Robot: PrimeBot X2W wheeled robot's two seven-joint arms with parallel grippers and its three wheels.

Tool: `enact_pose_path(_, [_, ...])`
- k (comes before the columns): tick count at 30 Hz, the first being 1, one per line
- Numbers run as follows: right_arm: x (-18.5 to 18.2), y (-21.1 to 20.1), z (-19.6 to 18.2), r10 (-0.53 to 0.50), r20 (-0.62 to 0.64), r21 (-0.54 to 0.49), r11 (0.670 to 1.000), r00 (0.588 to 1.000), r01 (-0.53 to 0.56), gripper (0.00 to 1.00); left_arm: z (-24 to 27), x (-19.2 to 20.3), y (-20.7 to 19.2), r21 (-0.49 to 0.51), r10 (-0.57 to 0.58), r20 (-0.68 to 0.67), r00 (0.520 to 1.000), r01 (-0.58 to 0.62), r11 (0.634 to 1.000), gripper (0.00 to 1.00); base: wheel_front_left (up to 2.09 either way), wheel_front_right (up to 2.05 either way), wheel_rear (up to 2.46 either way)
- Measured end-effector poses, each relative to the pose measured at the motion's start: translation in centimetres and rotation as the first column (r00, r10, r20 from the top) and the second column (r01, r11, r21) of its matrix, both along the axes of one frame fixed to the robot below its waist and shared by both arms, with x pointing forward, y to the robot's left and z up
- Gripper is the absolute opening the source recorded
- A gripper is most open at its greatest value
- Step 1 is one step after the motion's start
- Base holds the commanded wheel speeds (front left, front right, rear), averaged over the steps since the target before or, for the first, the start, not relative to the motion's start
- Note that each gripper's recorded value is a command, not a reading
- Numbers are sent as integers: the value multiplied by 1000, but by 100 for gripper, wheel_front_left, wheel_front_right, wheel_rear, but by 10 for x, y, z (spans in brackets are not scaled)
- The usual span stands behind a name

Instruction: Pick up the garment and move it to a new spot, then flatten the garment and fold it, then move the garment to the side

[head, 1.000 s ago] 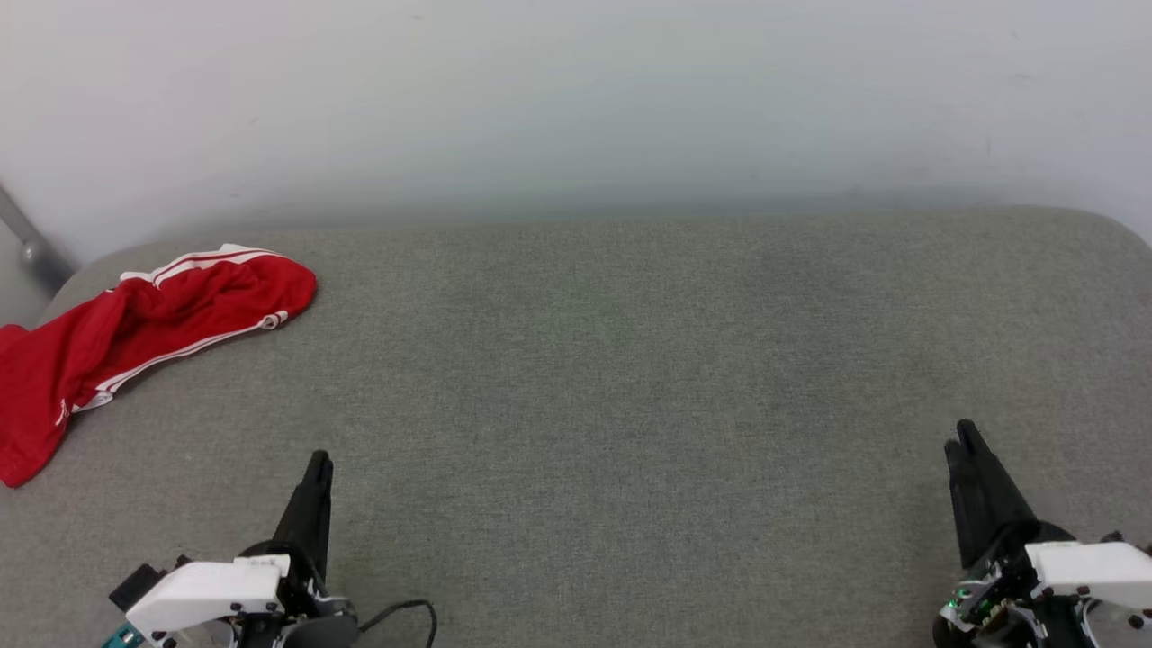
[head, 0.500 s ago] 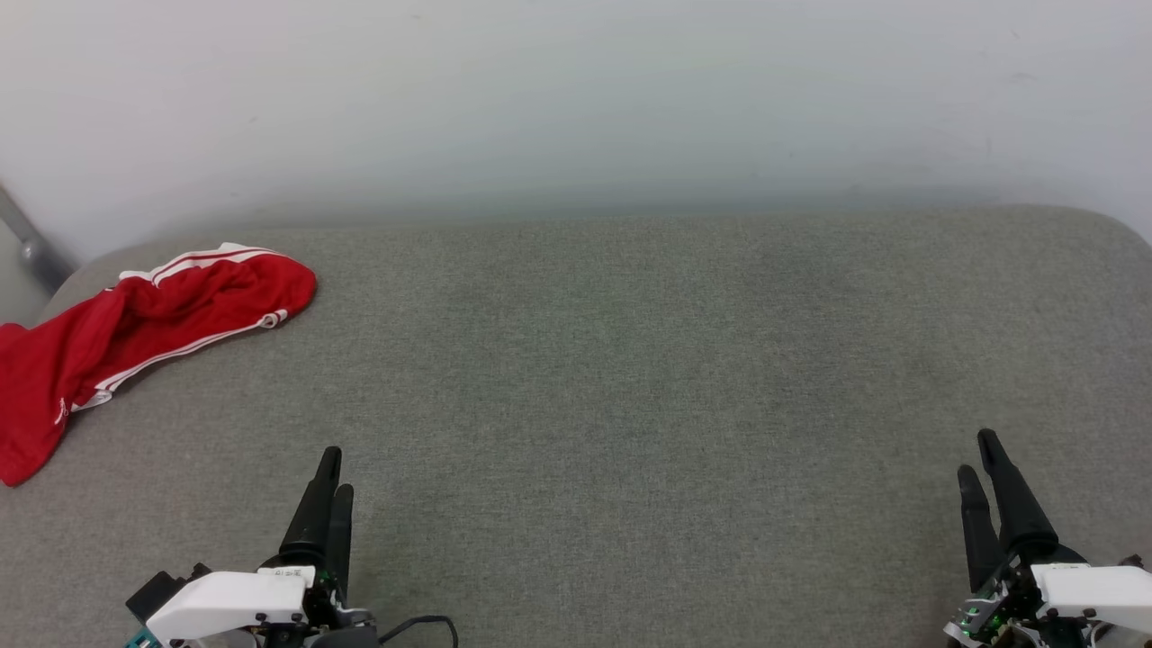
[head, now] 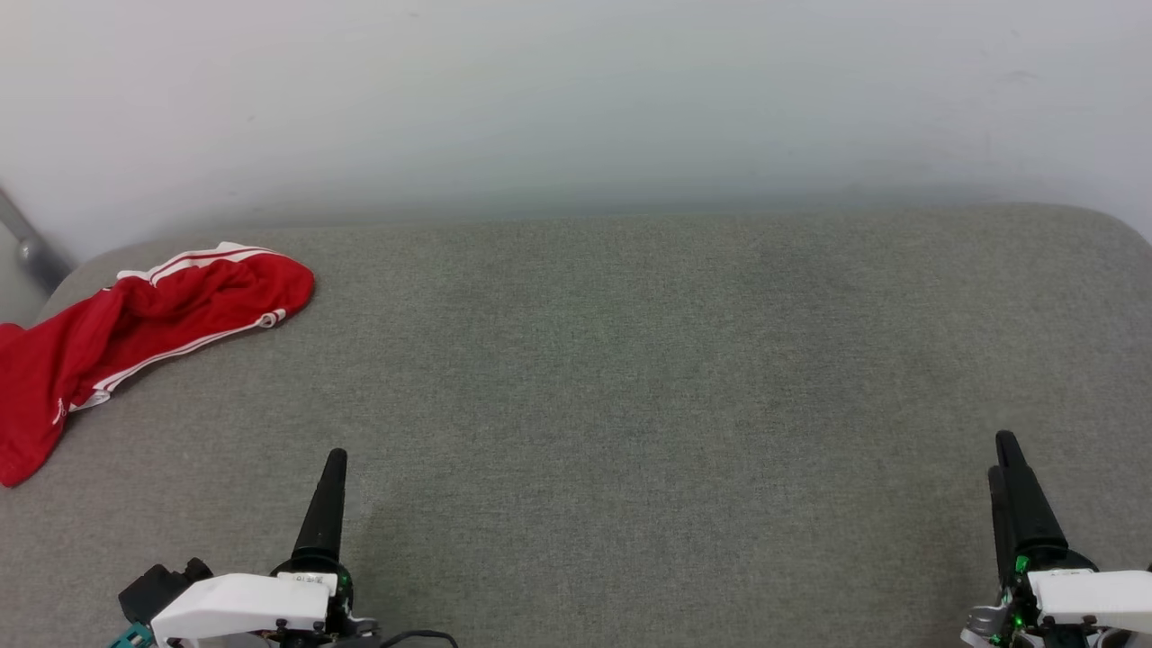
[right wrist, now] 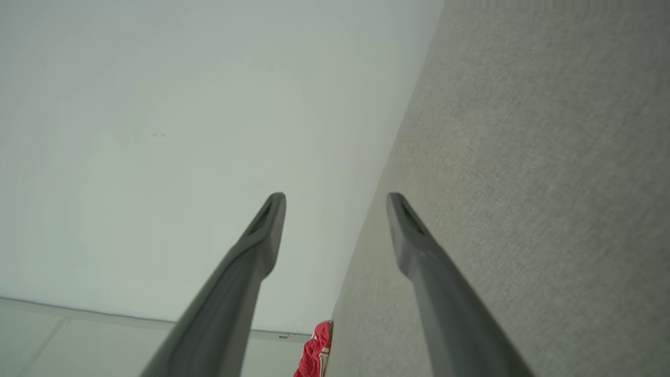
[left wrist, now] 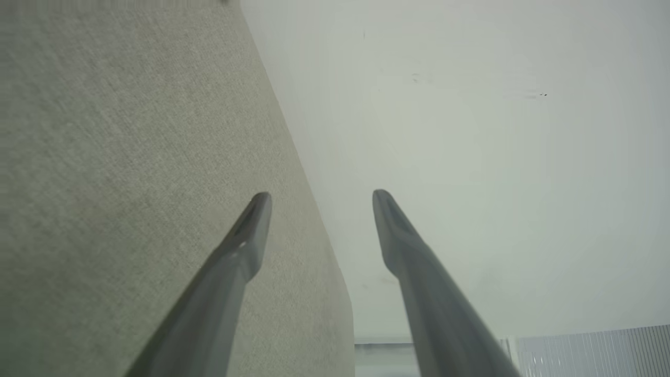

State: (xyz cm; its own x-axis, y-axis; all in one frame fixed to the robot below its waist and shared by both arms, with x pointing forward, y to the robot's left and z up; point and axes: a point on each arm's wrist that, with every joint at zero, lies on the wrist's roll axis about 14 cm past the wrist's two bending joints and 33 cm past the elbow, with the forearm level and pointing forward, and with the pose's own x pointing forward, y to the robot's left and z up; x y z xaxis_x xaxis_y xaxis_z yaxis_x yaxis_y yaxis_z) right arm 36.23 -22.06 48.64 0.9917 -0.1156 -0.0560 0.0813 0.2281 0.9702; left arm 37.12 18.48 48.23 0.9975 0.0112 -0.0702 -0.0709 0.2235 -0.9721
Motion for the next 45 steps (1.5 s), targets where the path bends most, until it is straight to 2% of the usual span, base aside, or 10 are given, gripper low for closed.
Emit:
enact_pose_path(8, [-3,-2,7,-1,7,-173,985,1000,2,100,7,-1,11,149,29,24,999,-32,988,100,0,0,0])
enact_pose_path(18, [-9,-12,10,-30,6,-316,948,1000,31,100,15,-3,13,300,28,54,998,-43,953,100,0,0,0])
enact_pose_path(23, [-10,-14,13,-37,10,-387,921,999,38,100,16,-5,11,412,12,58,998,-35,910,100,0,0,0])
enact_pose_path(30, [-13,-13,15,-29,5,-508,861,1000,27,100,22,-4,7,560,-17,75,997,-28,828,100,0,0,0])
enact_pose_path(39, [-17,-12,15,-17,-5,-639,769,1000,10,100,22,-7,-10,697,-86,76,993,9,717,100,0,0,0])
enact_pose_path(43, [-18,-9,15,4,-15,-705,709,1000,-13,100,22,-7,-15,745,-103,72,992,15,667,100,0,0,0])
enact_pose_path(44, [-20,-7,13,13,-23,-719,694,1000,-26,100,22,-7,-14,747,-96,70,993,11,665,100,0,0,0])
enact_pose_path(45, [-20,-7,13,13,-23,-719,694,1000,-26,100,22,-7,-14,747,-96,70,993,11,665,100,0,0,0])
